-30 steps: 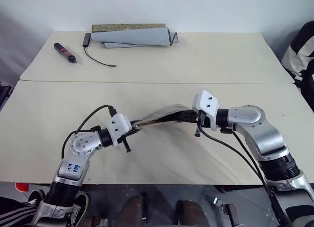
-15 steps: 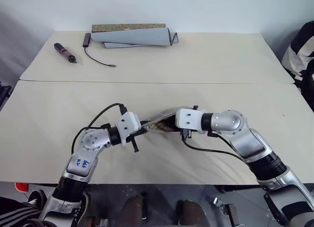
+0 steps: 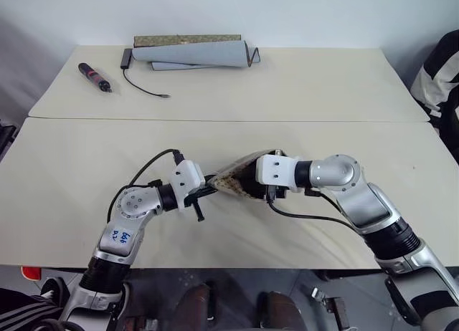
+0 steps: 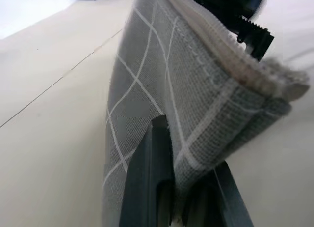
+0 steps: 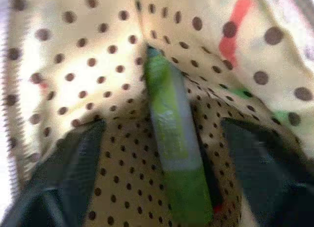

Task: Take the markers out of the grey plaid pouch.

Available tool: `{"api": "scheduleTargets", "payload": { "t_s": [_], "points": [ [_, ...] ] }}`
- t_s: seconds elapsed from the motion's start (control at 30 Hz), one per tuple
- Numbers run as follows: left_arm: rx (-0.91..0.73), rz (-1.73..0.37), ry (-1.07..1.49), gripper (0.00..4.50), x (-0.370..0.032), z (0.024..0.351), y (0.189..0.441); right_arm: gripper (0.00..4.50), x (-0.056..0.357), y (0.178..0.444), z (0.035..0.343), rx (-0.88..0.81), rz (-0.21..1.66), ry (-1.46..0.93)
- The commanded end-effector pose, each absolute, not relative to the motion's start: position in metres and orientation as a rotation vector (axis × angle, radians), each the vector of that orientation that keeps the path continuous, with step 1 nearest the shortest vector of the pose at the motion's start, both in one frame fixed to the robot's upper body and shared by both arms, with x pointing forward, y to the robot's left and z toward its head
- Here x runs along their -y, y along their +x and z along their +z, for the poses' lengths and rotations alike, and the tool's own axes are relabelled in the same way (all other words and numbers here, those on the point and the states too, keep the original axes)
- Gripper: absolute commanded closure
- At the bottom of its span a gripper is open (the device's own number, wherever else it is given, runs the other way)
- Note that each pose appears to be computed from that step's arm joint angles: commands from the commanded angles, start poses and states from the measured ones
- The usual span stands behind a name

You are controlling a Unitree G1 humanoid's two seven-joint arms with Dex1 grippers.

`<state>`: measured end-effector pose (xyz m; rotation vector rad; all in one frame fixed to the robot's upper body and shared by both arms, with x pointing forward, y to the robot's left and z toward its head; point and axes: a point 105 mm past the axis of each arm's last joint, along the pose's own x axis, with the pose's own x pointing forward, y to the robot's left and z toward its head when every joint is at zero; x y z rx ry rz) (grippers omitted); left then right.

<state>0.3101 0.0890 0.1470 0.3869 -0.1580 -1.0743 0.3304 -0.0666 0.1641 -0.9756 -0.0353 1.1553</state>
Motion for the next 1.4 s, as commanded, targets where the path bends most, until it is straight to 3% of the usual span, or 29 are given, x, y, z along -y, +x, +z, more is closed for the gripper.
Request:
{"api": "scheduleTargets", "payload": {
  "t_s": [0.03,0.3,0.47,0.67,1.0,1.2,1.4],
  "points": [
    [0.225,-1.096,0.324,4.50,-0.084,0.165,0.305,2.06,0.059,0.326,0.179,0.124,1.155,-1.021],
    [0.053,-1.188,-0.018,4.50,-0.102,0.158,0.296,2.06,0.045,0.321,0.188,0.074,1.223,-1.146],
    [0.055,-1.266,-0.144,4.50,-0.099,0.168,0.291,2.06,0.035,0.325,0.195,0.039,1.245,-1.147],
    [0.002,-1.322,-0.140,4.50,-0.088,0.158,0.281,2.06,0.043,0.321,0.181,-0.103,1.291,-1.183],
    [-0.034,-1.366,-0.146,4.50,-0.080,0.156,0.272,2.06,0.044,0.333,0.150,-0.118,1.252,-1.192],
    [0.004,-1.266,-0.074,4.50,-0.085,0.152,0.285,3.36,0.039,0.331,0.170,-0.042,1.241,-1.142],
    [0.047,-1.164,-0.007,4.50,-0.092,0.150,0.301,3.36,0.043,0.322,0.201,0.018,1.234,-1.096]
  ]
}}
